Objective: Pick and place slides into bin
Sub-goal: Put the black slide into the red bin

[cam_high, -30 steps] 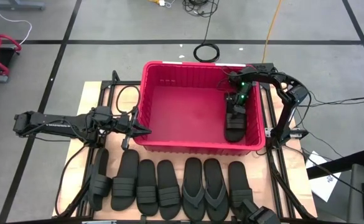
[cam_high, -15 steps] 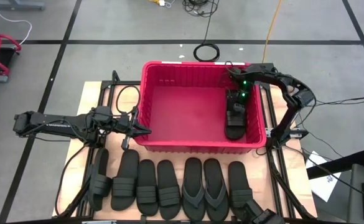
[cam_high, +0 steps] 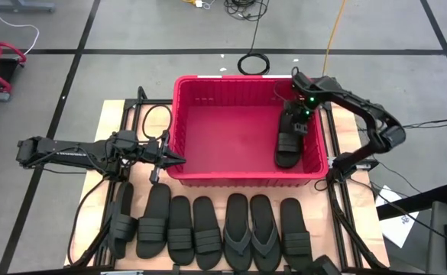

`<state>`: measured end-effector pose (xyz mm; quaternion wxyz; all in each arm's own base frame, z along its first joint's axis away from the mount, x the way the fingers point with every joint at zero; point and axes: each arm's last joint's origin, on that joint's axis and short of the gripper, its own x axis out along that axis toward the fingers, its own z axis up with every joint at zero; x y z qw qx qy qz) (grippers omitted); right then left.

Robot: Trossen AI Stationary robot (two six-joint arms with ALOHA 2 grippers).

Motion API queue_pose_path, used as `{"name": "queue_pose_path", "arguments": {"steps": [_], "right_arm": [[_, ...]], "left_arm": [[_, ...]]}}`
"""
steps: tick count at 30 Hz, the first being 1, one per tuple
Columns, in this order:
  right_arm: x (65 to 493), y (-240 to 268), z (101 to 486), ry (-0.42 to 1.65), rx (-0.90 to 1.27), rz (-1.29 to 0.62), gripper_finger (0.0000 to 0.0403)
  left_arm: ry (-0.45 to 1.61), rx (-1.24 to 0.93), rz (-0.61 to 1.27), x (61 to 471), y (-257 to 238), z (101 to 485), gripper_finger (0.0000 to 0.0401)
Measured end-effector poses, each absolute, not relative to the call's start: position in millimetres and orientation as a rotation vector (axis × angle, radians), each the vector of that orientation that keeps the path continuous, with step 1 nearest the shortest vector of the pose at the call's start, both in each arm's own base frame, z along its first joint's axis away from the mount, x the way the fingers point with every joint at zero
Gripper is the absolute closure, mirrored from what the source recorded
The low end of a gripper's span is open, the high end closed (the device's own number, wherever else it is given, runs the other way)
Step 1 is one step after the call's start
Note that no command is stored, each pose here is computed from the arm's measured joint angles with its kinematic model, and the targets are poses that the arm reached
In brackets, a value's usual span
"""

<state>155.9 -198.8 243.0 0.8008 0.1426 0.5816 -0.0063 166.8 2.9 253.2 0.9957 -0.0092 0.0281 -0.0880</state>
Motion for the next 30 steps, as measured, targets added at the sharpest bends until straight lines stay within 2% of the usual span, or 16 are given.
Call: {"name": "queue_pose_path", "arguments": {"steps": [4, 9, 12, 14, 20, 30], "right_arm": [[157.1, -182.9, 260.3, 1.204, 0.247, -0.017, 0.0262], [159.5, -148.2, 288.3, 1.114, 0.147, 0.021, 0.0325], [157.5, -123.2, 309.2, 0.957, 0.096, 0.112, 0.0378], [153.9, -108.1, 325.0, 0.813, 0.102, 0.163, 0.0395], [130.7, -71.8, 372.8, 0.415, 0.128, 0.286, 0.04], [118.5, -62.2, 403.3, 0.201, 0.155, 0.246, 0.0402]], "left_arm": [[0.058, -0.026, -0.176, 166.8, 2.9, 253.0, 0.038], [0.071, -0.045, -0.175, 166.8, 2.9, 252.0, 0.038], [0.072, -0.054, -0.175, 166.8, 2.9, 251.9, 0.038], [0.073, -0.061, -0.174, 166.7, 2.9, 251.9, 0.038], [0.073, -0.078, -0.174, 166.8, 2.9, 252.0, 0.038], [0.017, -0.146, -0.175, 167.0, 2.9, 258.1, 0.038]]}}
